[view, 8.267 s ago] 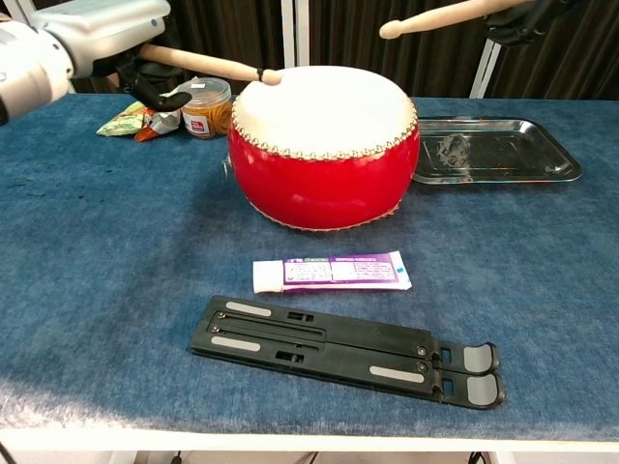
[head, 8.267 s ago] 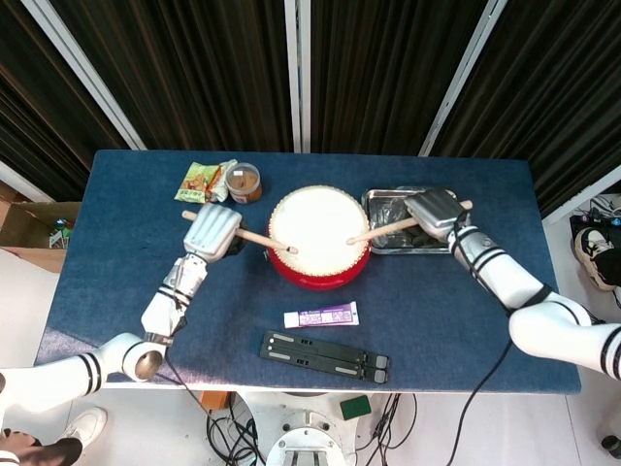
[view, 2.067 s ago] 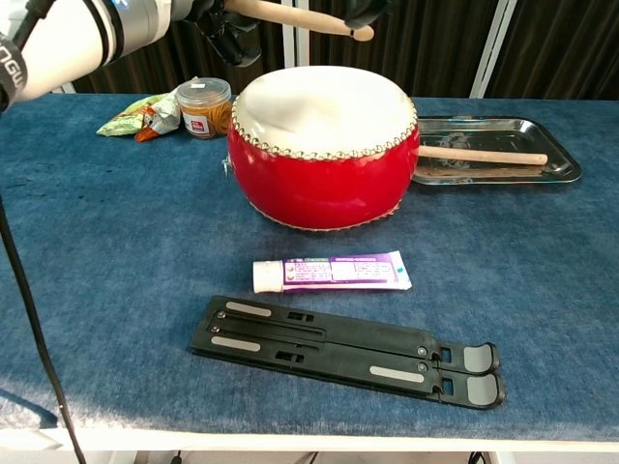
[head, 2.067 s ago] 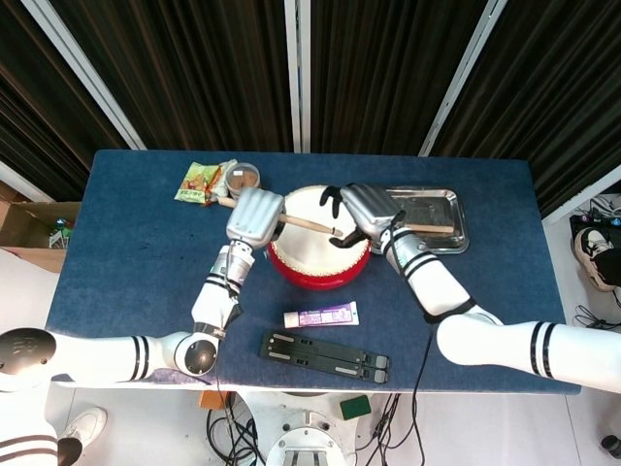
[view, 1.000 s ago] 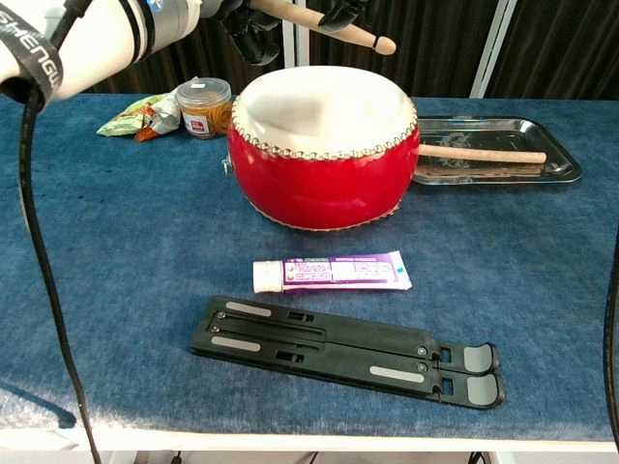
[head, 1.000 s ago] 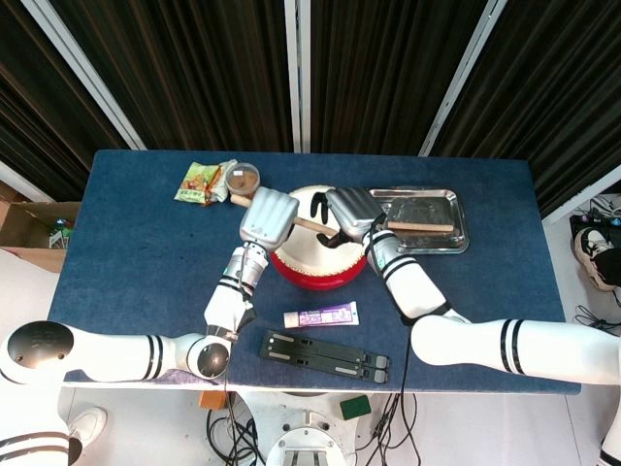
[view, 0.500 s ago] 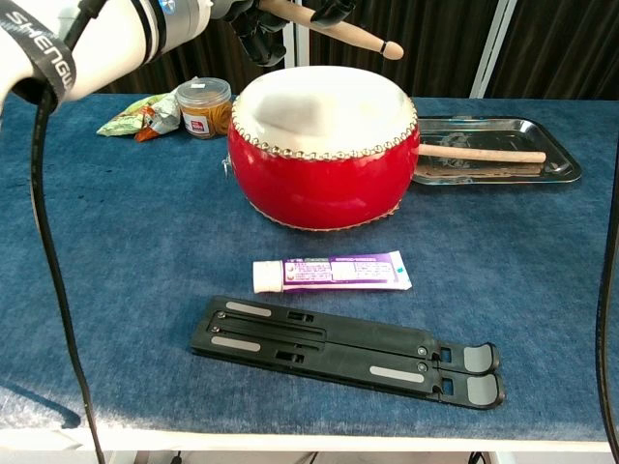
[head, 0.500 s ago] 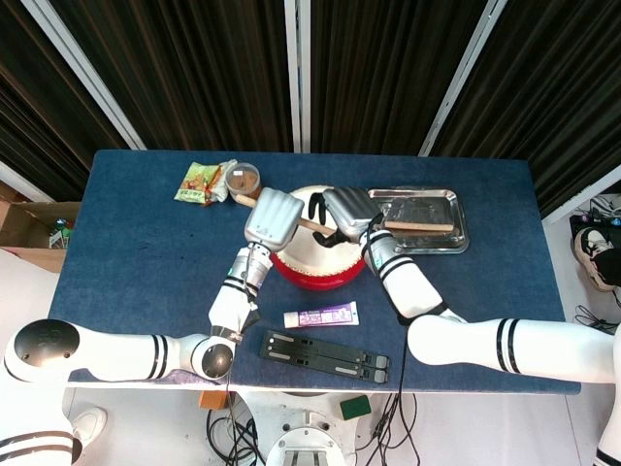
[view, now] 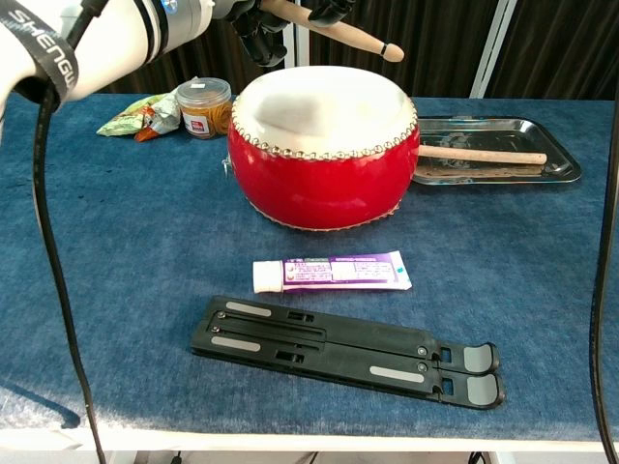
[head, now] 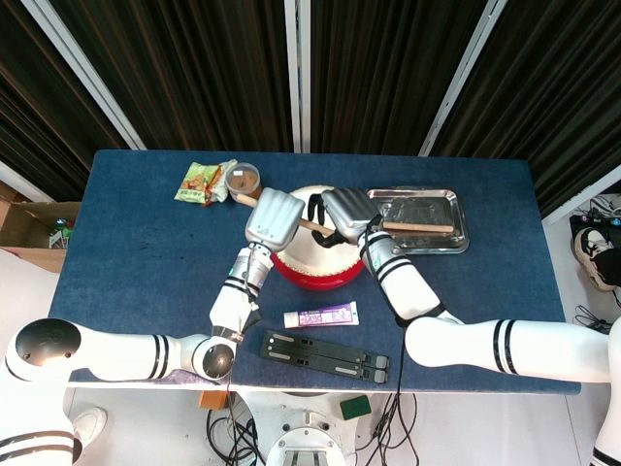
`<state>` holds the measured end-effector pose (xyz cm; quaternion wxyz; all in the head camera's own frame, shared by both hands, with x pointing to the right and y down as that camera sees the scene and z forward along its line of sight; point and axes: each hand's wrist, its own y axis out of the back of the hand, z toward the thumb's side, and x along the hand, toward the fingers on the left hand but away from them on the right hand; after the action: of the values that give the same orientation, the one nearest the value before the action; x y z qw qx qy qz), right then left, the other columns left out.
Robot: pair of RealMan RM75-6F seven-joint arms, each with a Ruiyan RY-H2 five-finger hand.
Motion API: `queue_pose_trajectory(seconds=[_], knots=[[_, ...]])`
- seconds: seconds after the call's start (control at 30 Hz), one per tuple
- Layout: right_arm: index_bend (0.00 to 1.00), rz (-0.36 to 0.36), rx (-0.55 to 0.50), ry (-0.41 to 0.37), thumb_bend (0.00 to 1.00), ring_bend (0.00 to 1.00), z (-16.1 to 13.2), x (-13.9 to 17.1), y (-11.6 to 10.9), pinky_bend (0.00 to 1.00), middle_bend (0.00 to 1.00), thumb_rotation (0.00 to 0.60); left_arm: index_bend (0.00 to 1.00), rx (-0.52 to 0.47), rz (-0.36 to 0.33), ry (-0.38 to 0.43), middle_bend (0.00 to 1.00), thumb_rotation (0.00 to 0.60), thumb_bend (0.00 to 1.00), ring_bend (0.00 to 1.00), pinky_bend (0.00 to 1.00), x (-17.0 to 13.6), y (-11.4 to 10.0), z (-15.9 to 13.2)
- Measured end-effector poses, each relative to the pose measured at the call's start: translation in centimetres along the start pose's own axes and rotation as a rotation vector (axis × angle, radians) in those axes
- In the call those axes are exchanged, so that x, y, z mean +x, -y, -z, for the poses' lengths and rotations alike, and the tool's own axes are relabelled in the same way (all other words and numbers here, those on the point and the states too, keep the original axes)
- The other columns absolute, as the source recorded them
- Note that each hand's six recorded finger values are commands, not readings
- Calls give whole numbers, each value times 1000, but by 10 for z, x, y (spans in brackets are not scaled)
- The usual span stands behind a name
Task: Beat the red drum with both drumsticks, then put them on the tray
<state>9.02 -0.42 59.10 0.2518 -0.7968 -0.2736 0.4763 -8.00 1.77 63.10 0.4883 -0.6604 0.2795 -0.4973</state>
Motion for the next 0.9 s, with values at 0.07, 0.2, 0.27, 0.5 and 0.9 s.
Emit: queue_pose_trajectory(seconds=[0.07,0.2,0.27,0.5,0.9], knots=[[553,1,-1,1,439,383,0,0,1,412,538,600,1000,-1,1,-1,1000,600,411,1000,1000,0,0,0],[579,12,0,9,477,413,1,-1,1,435,551,600,1000,-5,3,-7,1000,600,411,1000,1000,1,0,1],[598,18,-1,13,495,427,2,-2,1,445,567,600,1000,-8,4,-8,1000,600,411,1000,1000,0,0,2],[677,46,2,24,621,475,4,-3,3,475,621,600,843,-2,2,-3,884,600,394,946,1000,-1,0,4],[752,72,67,28,709,499,14,1,4,481,654,600,304,-5,39,-18,363,600,181,496,906,-2,4,14]])
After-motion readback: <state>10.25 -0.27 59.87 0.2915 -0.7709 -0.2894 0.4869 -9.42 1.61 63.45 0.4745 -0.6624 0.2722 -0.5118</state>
